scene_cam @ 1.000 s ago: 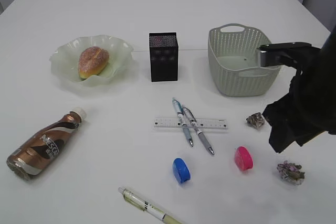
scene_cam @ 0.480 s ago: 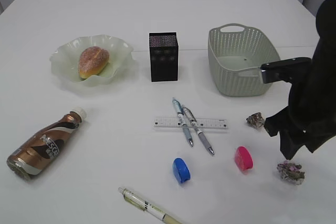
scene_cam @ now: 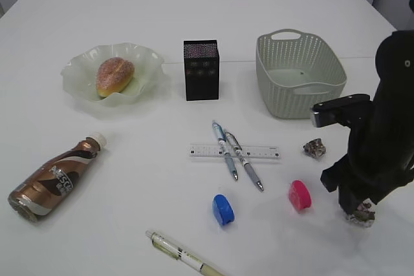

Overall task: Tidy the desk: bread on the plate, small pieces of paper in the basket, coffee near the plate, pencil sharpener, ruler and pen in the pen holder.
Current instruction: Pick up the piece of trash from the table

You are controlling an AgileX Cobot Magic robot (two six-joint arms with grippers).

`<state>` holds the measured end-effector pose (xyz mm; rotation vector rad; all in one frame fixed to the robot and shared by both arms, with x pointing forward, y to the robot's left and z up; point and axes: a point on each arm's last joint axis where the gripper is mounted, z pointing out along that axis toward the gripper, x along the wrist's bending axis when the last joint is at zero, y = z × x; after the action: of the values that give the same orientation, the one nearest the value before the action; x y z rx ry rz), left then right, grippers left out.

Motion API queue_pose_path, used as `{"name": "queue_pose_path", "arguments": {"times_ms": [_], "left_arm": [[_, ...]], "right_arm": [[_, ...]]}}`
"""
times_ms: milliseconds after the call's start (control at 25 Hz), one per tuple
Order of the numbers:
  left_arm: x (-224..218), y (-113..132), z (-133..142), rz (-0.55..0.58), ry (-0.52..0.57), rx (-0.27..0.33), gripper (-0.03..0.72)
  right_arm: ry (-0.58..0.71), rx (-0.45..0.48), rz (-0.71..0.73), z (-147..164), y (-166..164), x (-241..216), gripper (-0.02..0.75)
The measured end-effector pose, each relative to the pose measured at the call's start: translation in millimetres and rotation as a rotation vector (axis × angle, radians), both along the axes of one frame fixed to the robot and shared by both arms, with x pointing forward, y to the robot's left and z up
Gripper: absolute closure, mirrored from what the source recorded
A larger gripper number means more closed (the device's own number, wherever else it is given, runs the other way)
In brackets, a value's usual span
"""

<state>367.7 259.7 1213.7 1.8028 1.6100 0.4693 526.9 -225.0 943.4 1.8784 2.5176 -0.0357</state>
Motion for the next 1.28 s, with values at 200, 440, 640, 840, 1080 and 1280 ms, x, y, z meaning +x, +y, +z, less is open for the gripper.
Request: {"name": "queue_pose_path", "arguments": {"times_ms": [200, 440, 640, 840, 1080, 1280], "left_arm": [[0, 0, 0, -0.001, 0.001, -0.002, 0.181], [0, 0, 0, -0.001, 0.001, -0.002, 0.181], [0, 0, 0, -0.001, 0.001, -0.002, 0.181], [0, 0, 0, -0.001, 0.001, -0.002, 0.181], [0, 0, 0, -0.001, 0.001, -0.002, 0.181], [0, 0, 0, -0.001, 0.001, -0.002, 0.181]], "right_arm": [[-0.031, 0.008, 0.008, -7, 0, -1, 0.342], [-0.056, -0.003, -0.008, -7, -10, 3, 0.343], [-0.057, -0.001, -0.069, -7, -27, 7, 0.342], [-0.052, 0.026, -0.094, -7, -25, 7, 0.342], [-0.038, 0.093, -0.154, -6, -19, 6, 0.343], [-0.036, 0.102, -0.171, -6, -18, 6, 0.342]]}}
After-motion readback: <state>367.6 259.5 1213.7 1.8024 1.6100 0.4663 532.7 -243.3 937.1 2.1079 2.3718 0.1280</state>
